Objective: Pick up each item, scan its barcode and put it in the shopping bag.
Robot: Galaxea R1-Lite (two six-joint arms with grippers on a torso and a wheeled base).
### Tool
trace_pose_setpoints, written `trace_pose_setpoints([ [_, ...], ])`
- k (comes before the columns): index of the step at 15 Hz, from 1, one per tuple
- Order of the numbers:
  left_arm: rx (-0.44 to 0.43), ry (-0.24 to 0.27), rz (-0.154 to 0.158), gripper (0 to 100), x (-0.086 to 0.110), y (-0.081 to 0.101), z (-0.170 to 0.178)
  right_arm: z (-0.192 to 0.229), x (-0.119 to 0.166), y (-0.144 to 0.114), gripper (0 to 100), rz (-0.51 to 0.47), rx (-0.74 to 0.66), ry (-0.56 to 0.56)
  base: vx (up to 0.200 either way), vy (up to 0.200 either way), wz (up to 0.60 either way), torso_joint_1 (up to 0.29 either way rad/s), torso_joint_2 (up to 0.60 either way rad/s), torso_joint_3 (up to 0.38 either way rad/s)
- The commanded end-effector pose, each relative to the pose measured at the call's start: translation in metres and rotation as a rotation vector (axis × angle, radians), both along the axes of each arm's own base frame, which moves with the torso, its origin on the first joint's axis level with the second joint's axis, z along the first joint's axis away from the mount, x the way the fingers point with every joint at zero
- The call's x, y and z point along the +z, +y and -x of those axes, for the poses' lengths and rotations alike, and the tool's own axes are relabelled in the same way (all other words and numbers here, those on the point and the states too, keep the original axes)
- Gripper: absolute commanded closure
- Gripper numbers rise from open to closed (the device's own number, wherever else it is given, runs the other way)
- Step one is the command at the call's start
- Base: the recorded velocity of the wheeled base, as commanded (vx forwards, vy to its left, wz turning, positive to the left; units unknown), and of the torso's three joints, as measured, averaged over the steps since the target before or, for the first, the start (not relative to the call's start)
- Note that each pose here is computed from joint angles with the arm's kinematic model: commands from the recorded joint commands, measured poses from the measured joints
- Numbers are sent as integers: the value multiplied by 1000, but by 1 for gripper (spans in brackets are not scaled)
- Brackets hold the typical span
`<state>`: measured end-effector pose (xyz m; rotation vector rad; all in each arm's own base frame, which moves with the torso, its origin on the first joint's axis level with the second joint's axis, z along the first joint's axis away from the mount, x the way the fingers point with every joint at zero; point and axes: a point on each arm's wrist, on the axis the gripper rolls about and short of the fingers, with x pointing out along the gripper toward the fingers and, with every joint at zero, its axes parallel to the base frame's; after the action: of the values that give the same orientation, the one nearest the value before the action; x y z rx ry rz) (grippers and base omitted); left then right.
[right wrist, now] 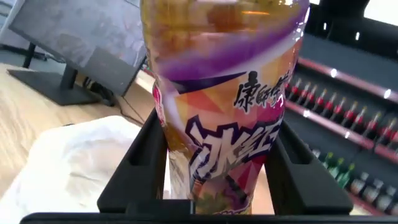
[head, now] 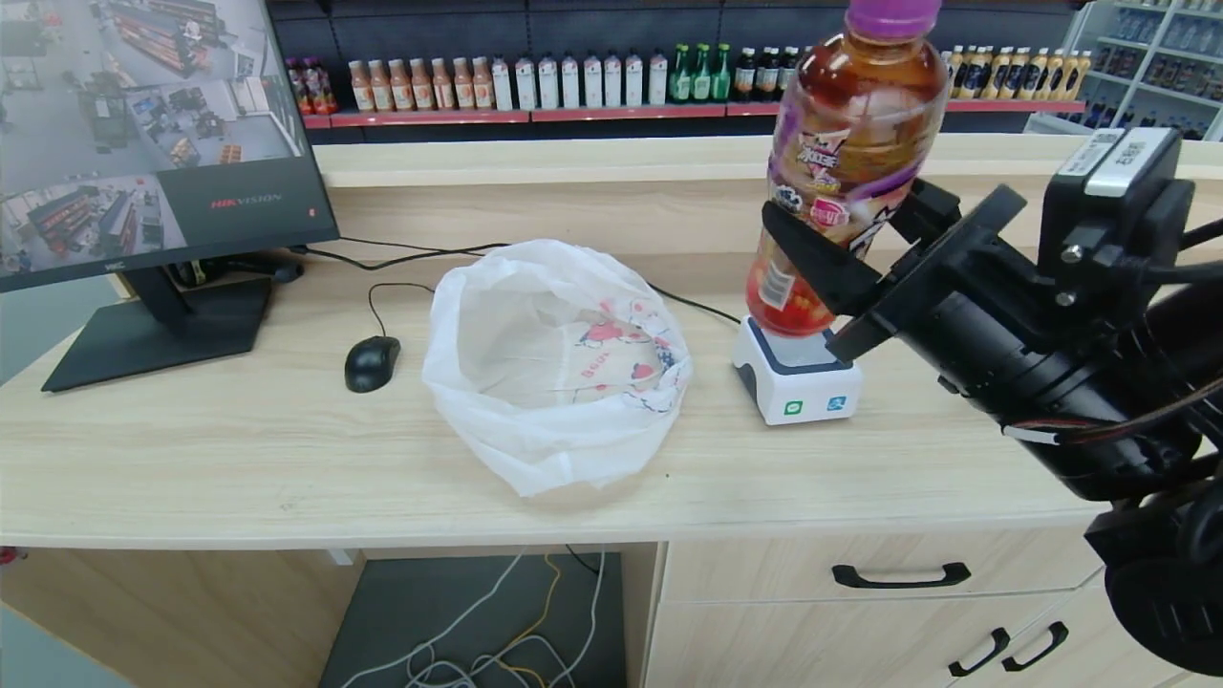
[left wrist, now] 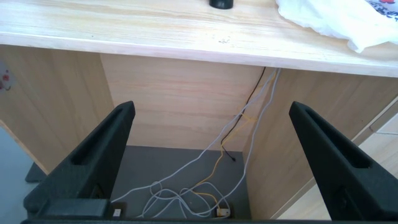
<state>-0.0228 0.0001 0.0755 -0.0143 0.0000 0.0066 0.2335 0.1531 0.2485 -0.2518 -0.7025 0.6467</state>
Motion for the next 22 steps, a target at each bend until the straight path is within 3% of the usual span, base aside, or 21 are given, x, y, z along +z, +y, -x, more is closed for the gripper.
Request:
trace_pose_setpoints([
  [1,1,-2,0,0,0,0,0,2,-14,-5,100,-67,-3,134,0,0,0,0,0,0],
  [5,1,-2,0,0,0,0,0,-2,-31,-11,100,-226,-28,337,0,0,0,0,0,0],
  [8,1,-2,1,0,0,0,0,-8,-38,-10,100,-304,-77,382,0,0,0,0,0,0],
  [19,1,0,0,0,0,0,0,-20,-37,-12,100,-332,-91,384,0,0,0,0,0,0],
  [22,1,0,0,0,0,0,0,-20,-37,-12,100,-332,-90,383,0,200,0,-4,1,-2],
])
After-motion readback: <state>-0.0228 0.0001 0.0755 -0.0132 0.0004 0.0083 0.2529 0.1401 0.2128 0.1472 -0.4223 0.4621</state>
